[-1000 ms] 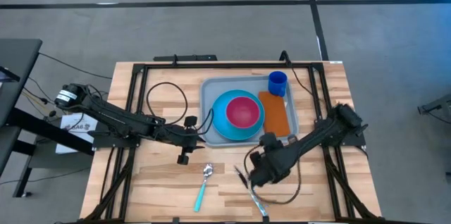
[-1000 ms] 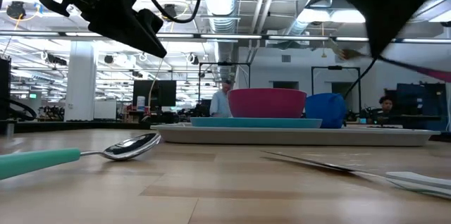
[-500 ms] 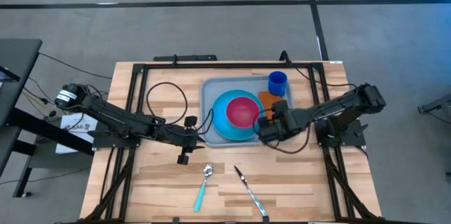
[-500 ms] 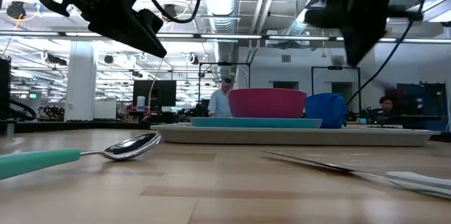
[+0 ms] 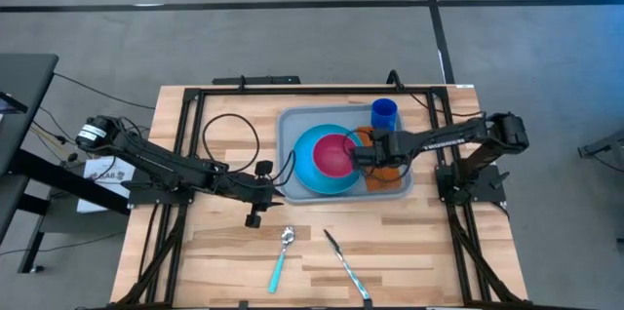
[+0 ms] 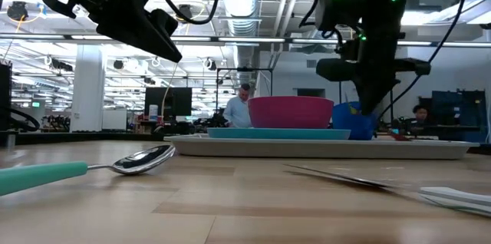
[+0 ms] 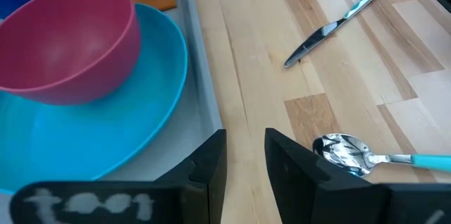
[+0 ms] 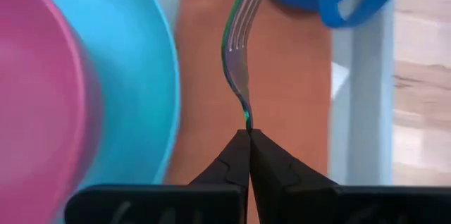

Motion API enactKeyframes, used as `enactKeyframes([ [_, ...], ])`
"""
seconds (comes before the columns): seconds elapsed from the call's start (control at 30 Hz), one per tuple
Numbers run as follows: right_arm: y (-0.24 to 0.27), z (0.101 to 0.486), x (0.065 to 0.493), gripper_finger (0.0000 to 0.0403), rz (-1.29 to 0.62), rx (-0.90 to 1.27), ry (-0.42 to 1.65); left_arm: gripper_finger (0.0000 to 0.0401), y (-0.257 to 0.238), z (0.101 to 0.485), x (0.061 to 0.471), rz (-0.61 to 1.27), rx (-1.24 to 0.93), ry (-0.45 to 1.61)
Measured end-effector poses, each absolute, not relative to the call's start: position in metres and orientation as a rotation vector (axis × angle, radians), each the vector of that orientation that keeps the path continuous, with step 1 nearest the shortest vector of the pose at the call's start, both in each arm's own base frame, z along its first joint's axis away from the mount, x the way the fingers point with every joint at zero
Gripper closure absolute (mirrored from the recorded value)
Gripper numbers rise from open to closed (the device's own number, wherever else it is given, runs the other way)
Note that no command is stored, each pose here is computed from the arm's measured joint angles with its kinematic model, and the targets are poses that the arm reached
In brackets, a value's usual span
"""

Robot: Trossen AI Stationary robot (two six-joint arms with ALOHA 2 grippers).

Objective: Set up tray
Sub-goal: Put the blue fork on top of the brown napkin, then put the blue spoon on top of the brown napkin to the right of the blue fork

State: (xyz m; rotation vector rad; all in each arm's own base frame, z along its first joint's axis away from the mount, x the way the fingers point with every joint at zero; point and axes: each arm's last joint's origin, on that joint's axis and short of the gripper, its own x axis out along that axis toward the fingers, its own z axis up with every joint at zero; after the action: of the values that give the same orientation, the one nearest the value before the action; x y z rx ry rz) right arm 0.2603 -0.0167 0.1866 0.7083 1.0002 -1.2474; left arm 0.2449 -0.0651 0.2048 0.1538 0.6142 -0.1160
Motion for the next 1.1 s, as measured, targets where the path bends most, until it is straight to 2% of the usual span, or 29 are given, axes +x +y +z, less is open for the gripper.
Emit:
enactKeyframes([
  [0.53, -0.031, 0.142, 0.279, 0.0399, -1.274, 0.712, 1.124, 0.0314, -0.065, 0.205, 0.245, -0.116, 0.154, 0.616],
  [0.7, -0.032, 0.145, 0.279, 0.0373, -1.224, 0.721, 1.155, 0.0314, -0.065, 0.205, 0.245, -0.116, 0.154, 0.617],
  [1.1, -0.032, 0.173, 0.272, 0.03, -1.15, 0.743, 1.09, 0.0314, -0.065, 0.205, 0.245, -0.116, 0.154, 0.615],
])
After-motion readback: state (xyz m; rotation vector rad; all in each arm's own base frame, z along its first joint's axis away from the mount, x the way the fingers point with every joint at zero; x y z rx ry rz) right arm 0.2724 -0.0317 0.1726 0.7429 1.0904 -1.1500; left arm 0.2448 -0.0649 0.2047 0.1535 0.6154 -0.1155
